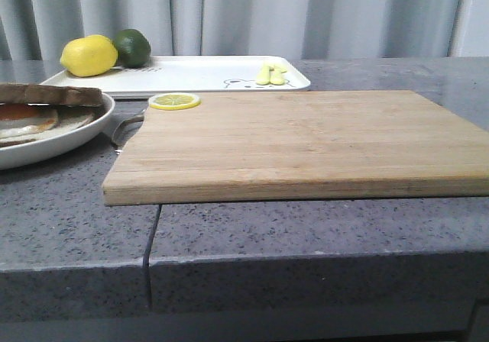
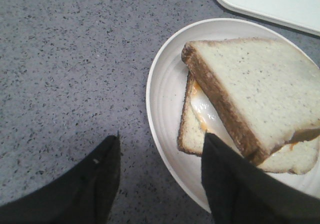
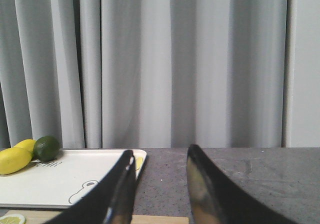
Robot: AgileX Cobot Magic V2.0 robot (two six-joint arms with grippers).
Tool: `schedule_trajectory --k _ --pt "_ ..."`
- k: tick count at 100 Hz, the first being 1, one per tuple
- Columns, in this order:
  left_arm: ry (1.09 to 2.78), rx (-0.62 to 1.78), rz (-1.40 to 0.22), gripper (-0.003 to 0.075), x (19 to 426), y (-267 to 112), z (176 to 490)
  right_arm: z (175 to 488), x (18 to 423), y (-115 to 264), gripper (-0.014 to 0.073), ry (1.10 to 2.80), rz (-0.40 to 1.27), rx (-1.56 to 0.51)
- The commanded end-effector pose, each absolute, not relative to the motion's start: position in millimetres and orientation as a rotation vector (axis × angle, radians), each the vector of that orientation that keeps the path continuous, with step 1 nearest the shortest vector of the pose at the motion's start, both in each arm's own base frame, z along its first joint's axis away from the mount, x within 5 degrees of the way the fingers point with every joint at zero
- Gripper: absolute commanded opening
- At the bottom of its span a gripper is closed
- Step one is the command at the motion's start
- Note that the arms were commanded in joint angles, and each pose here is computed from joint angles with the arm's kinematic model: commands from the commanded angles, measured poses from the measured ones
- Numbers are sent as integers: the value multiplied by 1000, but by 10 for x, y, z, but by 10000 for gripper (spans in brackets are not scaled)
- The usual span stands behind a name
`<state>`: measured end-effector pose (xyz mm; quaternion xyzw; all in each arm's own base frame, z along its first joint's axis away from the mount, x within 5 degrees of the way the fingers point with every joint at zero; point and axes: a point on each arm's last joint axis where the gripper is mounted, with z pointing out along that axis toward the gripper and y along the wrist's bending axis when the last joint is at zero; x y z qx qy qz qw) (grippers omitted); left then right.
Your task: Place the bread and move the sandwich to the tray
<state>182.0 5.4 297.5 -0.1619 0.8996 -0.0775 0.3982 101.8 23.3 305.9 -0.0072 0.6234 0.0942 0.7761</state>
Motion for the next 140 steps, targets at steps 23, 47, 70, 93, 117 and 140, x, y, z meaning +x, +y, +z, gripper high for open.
schedule_trajectory --k 23,47,70,93,117,140 --pt "2197 -471 -251 348 2116 74 2971 3178 1007 194 279 1285 153 -4" --pt "2224 -487 -251 348 2285 86 2896 3178 1007 194 279 1285 153 -4" --pt "2266 -505 -246 348 2440 97 2765 3178 1007 194 279 1285 153 -4" --pt "2298 -536 -254 348 2553 101 2621 3178 1007 194 279 1285 153 -4" --pt "2321 -546 -251 348 2600 105 2545 3178 1007 194 279 1285 153 -4" --pt "2314 -545 -251 348 2605 106 2549 3178 1007 194 279 1285 153 -4"
